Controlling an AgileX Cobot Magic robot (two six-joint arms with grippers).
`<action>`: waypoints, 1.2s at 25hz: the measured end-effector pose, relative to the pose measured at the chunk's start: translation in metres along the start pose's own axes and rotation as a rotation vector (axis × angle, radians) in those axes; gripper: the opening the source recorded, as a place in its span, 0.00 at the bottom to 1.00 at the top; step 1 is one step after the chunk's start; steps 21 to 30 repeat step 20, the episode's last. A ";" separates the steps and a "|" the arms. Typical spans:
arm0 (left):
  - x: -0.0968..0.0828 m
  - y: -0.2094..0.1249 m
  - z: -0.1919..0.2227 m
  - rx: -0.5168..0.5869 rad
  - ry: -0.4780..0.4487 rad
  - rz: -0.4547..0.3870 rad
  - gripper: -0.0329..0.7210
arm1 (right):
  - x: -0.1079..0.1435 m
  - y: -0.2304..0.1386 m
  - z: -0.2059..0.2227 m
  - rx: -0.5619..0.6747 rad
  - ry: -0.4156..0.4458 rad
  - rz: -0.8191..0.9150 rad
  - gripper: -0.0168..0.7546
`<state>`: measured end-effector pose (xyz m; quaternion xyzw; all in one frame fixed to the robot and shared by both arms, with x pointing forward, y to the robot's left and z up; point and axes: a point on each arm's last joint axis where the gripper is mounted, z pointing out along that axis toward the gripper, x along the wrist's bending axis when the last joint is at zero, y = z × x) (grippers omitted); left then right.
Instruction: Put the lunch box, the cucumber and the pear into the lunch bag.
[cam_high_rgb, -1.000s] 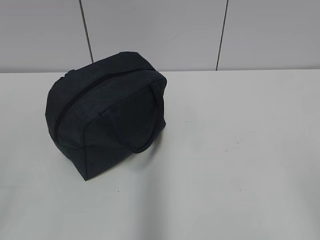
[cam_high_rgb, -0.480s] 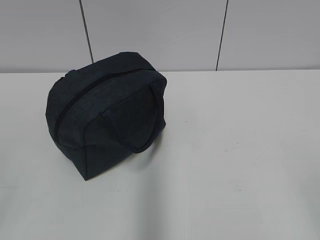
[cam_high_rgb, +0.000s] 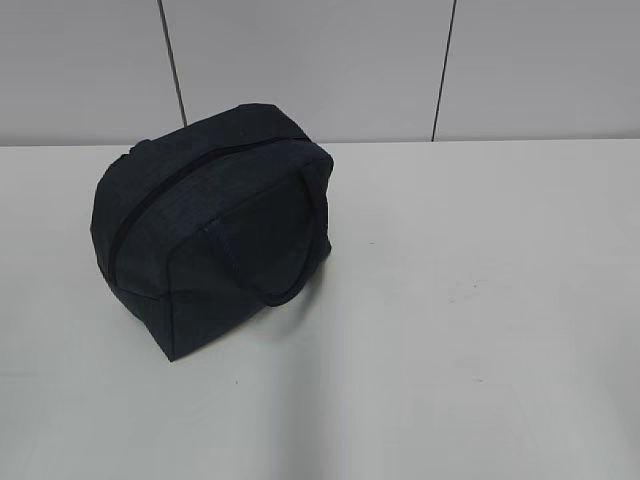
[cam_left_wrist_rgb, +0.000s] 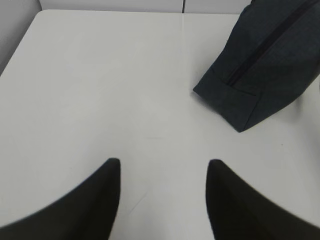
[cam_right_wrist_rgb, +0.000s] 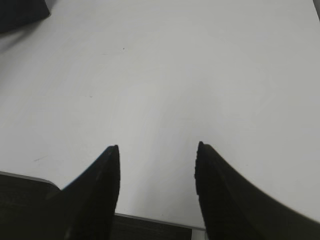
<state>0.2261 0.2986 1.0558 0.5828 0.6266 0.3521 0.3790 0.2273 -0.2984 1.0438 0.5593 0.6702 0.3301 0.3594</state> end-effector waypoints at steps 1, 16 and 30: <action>0.000 0.000 0.000 0.000 -0.005 0.002 0.49 | 0.000 0.000 0.000 0.000 0.000 0.000 0.53; 0.000 0.000 0.000 0.003 -0.035 0.018 0.39 | 0.000 0.000 0.000 0.000 0.000 0.000 0.53; 0.000 0.000 0.000 0.003 -0.035 0.018 0.38 | 0.000 0.000 0.000 0.000 0.000 0.000 0.53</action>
